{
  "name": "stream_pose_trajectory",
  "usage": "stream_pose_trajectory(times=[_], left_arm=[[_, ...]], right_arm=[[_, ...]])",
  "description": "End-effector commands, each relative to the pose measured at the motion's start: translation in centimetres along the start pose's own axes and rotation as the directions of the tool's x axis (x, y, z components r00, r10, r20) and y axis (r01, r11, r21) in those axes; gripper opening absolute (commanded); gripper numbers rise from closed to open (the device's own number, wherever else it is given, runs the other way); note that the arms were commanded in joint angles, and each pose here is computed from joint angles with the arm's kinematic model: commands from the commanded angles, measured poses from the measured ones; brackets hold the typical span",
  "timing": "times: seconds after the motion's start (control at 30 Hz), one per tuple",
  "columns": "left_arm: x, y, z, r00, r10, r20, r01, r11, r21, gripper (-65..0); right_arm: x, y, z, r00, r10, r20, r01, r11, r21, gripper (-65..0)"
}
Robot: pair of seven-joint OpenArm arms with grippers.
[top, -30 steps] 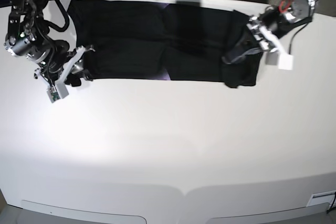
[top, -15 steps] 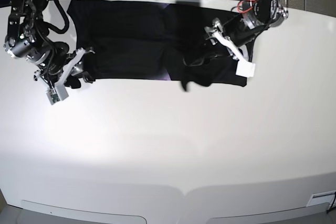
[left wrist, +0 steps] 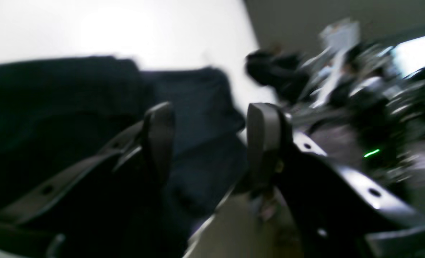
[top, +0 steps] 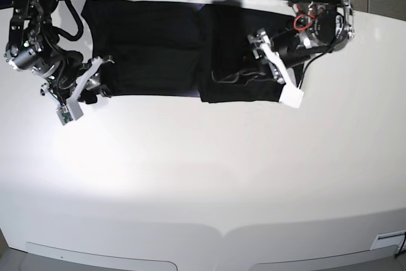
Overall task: Fold the T-shirt properly
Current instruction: 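Fold the strip end held by the left gripper toward the right gripper, then fold the strip end held by the right gripper toward the left gripper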
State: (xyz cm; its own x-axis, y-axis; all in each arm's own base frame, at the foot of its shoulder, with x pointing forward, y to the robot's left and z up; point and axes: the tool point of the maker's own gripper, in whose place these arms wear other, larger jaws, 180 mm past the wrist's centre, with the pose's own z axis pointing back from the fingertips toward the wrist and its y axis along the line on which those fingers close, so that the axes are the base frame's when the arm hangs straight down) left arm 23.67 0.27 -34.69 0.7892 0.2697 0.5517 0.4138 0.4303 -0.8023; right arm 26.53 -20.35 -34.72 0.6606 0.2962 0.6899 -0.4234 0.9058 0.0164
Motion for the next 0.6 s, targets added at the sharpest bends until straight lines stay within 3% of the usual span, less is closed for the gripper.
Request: stream_pose_trajectory(times=[0.0, 0.13, 0.37, 0.57], left_arm=[[1.1, -0.1, 0.6, 0.999, -0.037, 0.03, 0.037, 0.999, 0.0, -33.2], [3.1, 2.7, 2.9, 0.987, -0.139, 0.075, 0.128, 0.983, 0.131, -33.2], [5.1, 5.6, 5.2, 0.965, -0.246, 0.087, 0.213, 0.935, 0.284, -33.2], [4.5, 7.0, 5.8, 0.958, -0.285, 0.016, 0.262, 0.901, 0.347, -33.2]], right_arm=[[0.8, -0.3, 0.5, 1.0, 0.014, 0.011, -0.014, 1.0, 0.003, -37.2], [-1.4, -0.1, 1.4, 0.991, 0.01, -0.13, -0.003, 0.998, 0.061, -37.2], [-2.8, -1.5, 2.9, 0.975, 0.005, -0.221, 0.021, 0.993, 0.113, -37.2], [-6.7, -2.1, 1.7, 0.939, -0.183, -0.292, 0.235, 0.96, 0.154, -37.2]])
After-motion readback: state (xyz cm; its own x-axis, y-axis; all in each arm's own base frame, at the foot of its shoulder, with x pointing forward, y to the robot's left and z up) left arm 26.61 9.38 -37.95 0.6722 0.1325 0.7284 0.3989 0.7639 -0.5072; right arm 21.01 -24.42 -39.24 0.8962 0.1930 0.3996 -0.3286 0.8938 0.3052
